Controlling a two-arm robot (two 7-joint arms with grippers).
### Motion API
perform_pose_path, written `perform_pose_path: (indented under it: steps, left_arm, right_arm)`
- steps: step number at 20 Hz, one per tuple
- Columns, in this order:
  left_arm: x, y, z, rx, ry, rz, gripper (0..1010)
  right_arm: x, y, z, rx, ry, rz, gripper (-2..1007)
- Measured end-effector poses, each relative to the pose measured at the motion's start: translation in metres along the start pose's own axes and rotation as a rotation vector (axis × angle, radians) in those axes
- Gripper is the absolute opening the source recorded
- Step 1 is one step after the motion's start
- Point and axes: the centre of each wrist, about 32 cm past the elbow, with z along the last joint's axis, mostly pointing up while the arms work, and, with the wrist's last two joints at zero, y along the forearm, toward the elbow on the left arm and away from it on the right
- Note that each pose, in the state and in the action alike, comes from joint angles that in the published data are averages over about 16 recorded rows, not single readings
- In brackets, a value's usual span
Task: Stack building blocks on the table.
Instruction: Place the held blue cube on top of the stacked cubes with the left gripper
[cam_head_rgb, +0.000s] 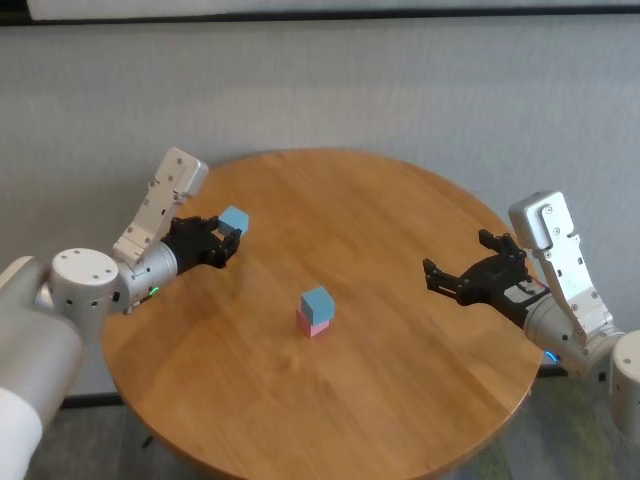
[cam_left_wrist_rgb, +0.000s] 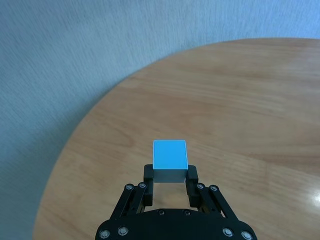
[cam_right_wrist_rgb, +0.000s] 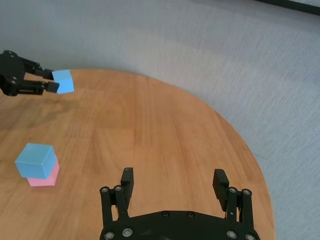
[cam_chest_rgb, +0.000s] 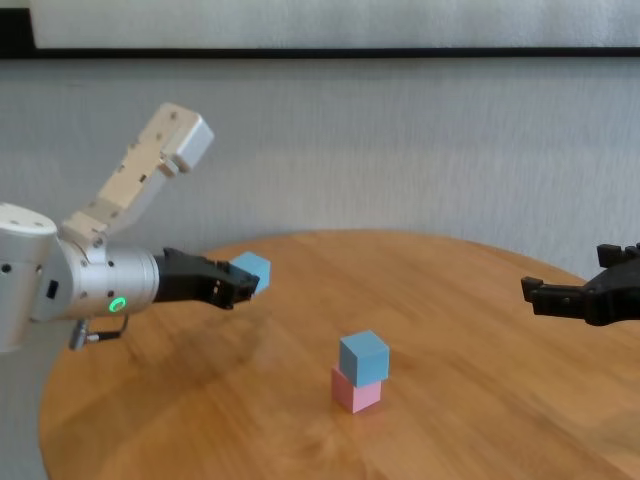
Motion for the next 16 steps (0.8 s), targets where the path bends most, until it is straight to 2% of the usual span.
perform_pose_path:
  steps: [9, 16]
  left_arm:
    - [0.0017, 0.033, 0.0264, -0.035, -0.055, 0.029, 395]
    - [-0.0045, 0.062, 0.0487, -0.044, -0.121, -0.003, 395]
  right_arm:
    - [0.0000, 0.0000, 0.0000, 0.000, 0.000, 0.000, 1001]
    - [0.0000, 0.0000, 0.0000, 0.000, 0.000, 0.000, 1001]
